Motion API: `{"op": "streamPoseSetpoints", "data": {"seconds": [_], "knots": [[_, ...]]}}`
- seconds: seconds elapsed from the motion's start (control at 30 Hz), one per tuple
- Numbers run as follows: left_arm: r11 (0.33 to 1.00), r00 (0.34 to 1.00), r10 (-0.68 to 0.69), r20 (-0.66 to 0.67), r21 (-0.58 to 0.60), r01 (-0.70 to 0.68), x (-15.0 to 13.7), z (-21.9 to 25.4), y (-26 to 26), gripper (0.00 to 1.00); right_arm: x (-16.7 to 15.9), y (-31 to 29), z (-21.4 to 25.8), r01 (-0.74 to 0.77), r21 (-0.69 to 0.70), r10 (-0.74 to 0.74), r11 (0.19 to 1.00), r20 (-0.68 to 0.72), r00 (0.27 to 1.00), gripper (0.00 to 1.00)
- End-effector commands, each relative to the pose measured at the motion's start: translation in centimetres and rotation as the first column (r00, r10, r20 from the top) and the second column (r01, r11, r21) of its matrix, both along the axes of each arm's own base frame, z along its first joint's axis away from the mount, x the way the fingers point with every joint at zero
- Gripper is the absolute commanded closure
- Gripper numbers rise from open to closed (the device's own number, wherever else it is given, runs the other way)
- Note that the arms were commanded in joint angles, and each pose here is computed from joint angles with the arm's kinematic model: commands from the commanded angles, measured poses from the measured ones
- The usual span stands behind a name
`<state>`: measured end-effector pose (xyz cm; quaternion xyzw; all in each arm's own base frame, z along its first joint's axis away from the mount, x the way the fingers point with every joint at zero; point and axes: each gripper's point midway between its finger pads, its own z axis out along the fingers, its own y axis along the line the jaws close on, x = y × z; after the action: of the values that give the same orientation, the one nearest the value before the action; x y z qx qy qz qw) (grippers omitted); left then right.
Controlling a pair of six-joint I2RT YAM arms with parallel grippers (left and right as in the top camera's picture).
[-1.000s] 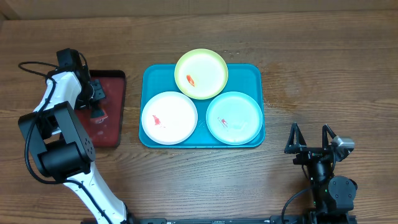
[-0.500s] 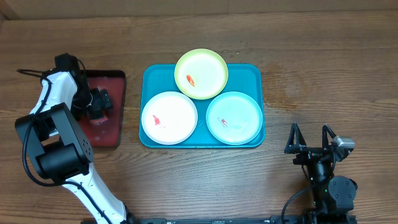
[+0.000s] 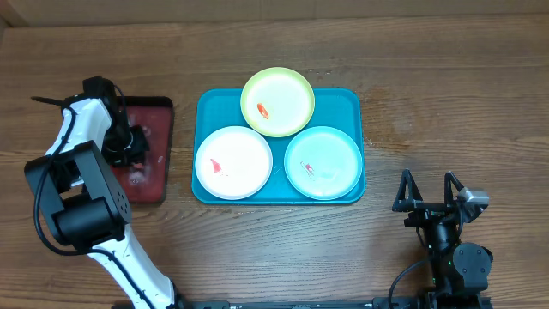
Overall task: Clean dirty plates on tray and stack at the side
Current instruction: 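Dip and rub the held sponge in the black tray water, then lift the sponge with the left gripper and place it on the white plate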
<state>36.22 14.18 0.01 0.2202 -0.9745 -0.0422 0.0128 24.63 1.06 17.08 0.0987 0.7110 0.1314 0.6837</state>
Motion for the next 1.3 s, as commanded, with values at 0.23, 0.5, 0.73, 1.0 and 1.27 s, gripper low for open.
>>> {"op": "streamPoseSetpoints", "data": {"seconds": [0.23,0.5,0.73,1.0,1.27], "knots": [[1.000,1.000,-0.010,0.000,0.030,0.010,0.3,-2.9,0.8,0.00,0.0,0.0,-0.2,0.004,-0.006,-0.004,1.000,0.005,1.000,0.00],[0.998,1.000,-0.024,0.009,0.051,0.023,0.7,-2.6,1.3,0.63,0.0,0.0,-0.2,0.004,-0.006,-0.004,1.000,0.005,1.000,0.00],[0.998,1.000,-0.022,-0.005,0.064,0.022,1.7,0.9,2.0,0.96,0.0,0.0,-0.2,0.004,-0.006,-0.004,1.000,0.005,1.000,0.00],[0.997,0.992,-0.011,0.124,-0.071,0.020,5.4,11.0,0.2,0.96,0.0,0.0,-0.2,0.004,-0.006,-0.004,1.000,0.005,1.000,0.00],[0.992,0.989,0.038,0.142,-0.128,-0.020,5.8,11.0,-0.8,0.96,0.0,0.0,-0.2,0.004,-0.006,-0.004,1.000,0.005,1.000,0.00]]}}
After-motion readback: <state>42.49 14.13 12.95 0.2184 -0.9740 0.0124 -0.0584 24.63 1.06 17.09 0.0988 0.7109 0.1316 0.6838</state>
